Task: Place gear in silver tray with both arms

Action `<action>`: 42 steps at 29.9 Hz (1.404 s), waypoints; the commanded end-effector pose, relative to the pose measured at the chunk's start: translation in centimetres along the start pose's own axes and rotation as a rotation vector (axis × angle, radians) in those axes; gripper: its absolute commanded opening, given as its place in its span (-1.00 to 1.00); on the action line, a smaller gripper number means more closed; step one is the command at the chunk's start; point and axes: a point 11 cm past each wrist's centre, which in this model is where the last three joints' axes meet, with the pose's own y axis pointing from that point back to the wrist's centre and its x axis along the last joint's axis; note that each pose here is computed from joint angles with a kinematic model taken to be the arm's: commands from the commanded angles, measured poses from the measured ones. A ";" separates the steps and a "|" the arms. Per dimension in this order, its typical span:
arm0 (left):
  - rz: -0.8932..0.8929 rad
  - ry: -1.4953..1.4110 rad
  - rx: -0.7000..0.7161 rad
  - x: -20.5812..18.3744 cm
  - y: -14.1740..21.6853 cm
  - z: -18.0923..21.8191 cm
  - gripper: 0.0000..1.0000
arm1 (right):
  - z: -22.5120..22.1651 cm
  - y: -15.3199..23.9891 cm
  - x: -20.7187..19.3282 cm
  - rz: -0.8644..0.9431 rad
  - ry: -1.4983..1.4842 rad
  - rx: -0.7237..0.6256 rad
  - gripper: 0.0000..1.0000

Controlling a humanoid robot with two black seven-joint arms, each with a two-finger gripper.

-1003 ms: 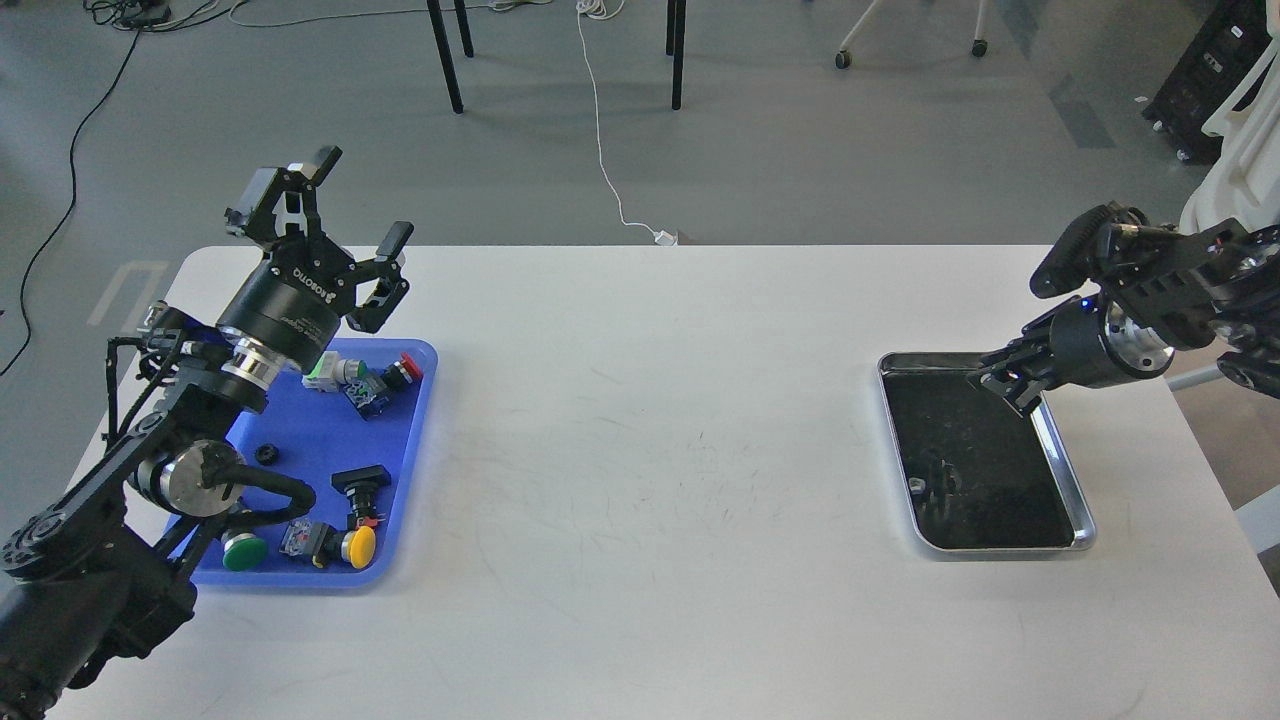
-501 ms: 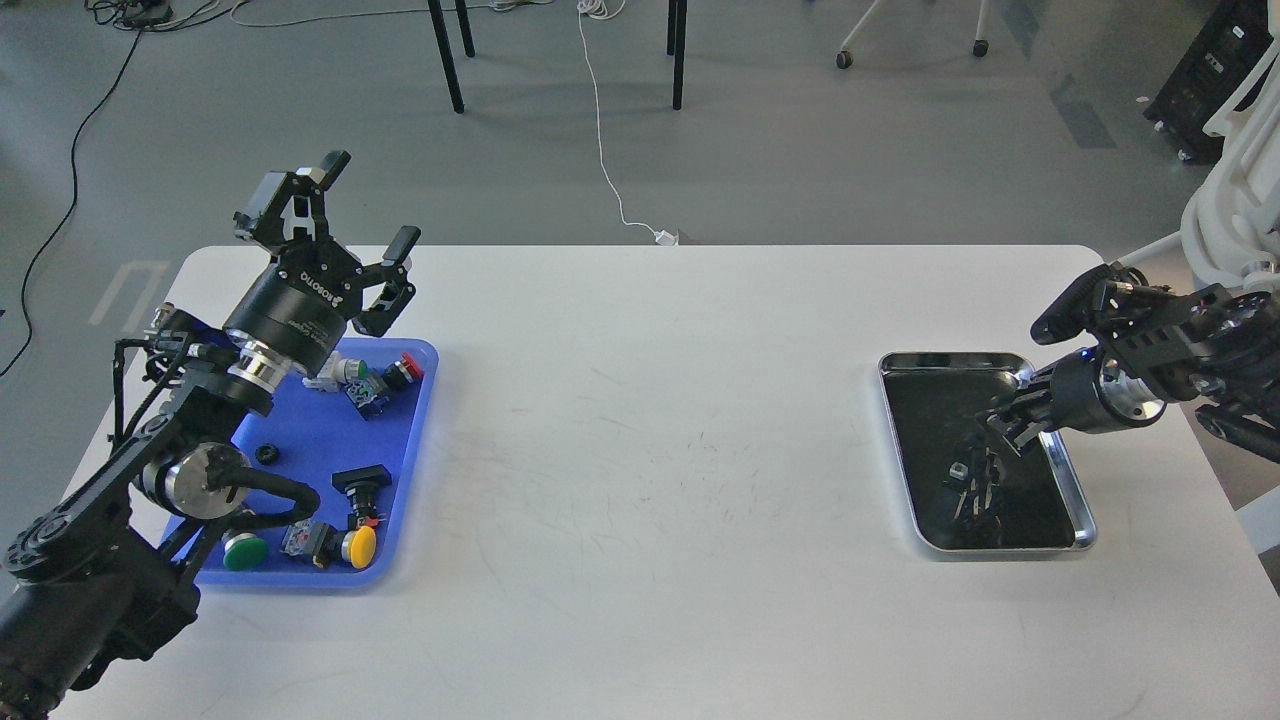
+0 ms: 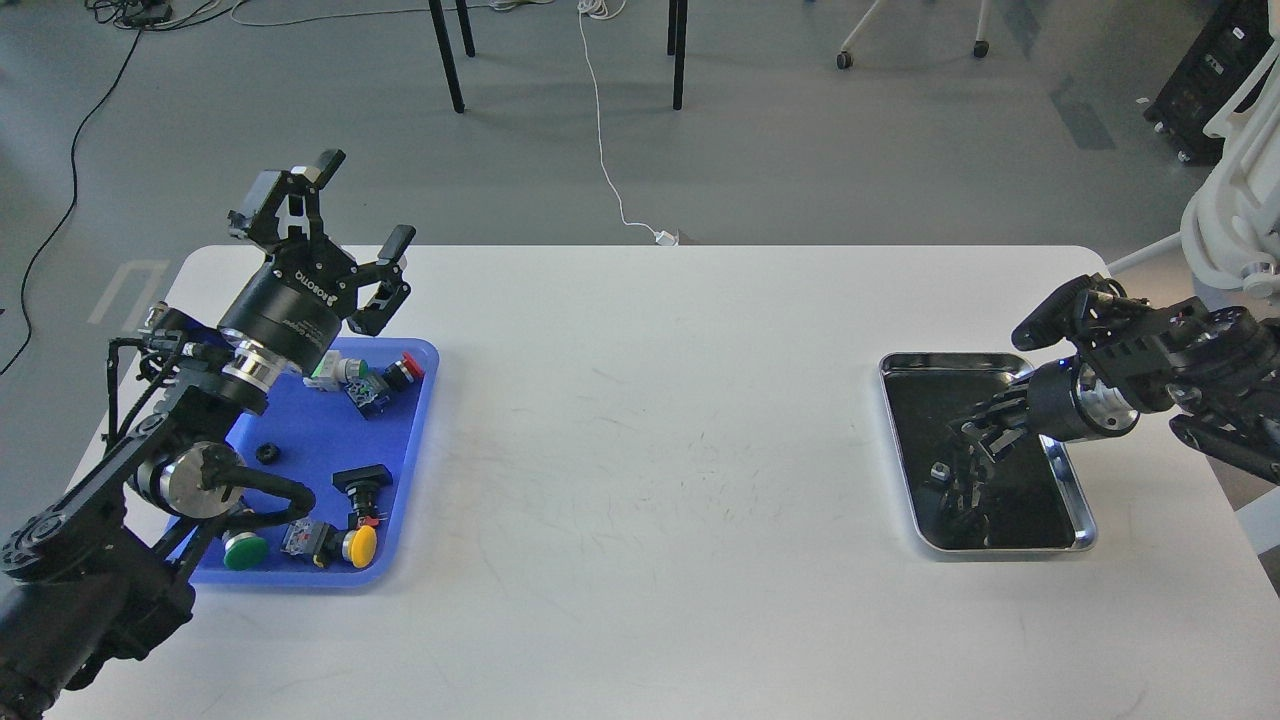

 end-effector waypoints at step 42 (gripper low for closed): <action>-0.023 0.021 0.001 -1.3 0.0 -1.1 0.96 | -4.6 1.0 8.6 0.920 -1.799 0.830 0.94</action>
